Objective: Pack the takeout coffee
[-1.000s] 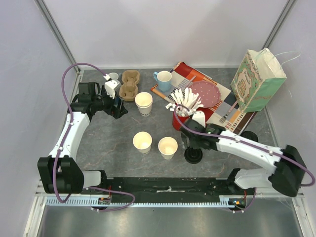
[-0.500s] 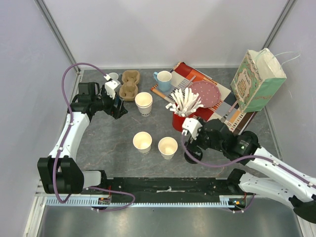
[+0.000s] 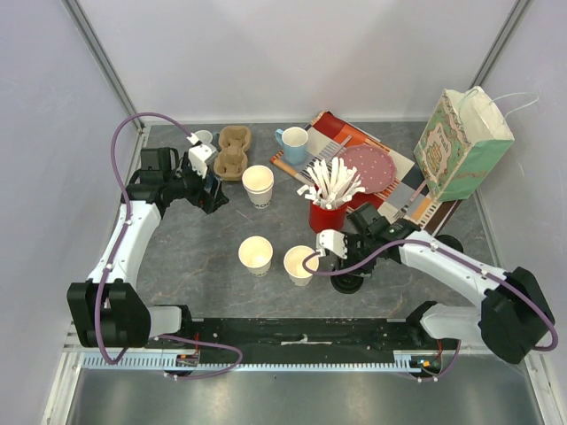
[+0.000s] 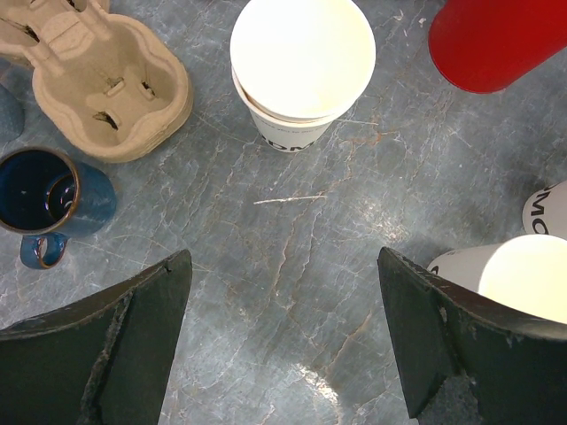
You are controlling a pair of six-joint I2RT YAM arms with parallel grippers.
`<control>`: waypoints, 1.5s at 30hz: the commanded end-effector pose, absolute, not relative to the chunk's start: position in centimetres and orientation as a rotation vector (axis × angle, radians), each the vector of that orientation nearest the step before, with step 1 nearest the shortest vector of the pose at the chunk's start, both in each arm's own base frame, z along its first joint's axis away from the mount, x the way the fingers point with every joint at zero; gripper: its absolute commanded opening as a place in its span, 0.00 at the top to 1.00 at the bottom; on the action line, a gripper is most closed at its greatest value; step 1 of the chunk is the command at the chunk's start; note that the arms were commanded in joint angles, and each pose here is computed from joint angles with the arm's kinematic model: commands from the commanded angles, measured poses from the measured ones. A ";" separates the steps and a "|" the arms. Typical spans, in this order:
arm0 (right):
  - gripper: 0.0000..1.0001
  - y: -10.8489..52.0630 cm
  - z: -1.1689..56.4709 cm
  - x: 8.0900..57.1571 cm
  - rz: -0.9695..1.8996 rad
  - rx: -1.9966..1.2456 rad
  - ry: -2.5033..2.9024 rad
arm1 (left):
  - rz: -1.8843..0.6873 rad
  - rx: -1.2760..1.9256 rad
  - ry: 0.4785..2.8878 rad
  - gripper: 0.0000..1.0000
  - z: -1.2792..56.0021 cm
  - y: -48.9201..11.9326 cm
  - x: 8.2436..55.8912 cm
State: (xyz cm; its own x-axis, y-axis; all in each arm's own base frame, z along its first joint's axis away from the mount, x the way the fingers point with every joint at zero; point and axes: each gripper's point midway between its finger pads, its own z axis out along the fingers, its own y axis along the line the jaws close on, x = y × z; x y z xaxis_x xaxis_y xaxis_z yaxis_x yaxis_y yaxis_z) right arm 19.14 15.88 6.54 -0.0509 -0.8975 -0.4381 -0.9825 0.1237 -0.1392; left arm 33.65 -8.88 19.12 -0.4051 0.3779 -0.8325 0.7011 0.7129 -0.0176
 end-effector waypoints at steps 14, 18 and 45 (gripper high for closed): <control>0.42 18.0 6.6 19.5 0.420 -2.061 1.848 | -0.418 0.861 1.989 0.09 19.9 -8.6 34.1; 0.47 18.3 6.1 19.5 0.440 -2.089 1.838 | -0.410 0.861 1.991 0.09 19.9 -8.5 34.1; 0.97 19.5 7.5 20.3 0.465 -2.066 1.796 | -0.401 0.866 1.994 0.10 19.7 -8.4 34.1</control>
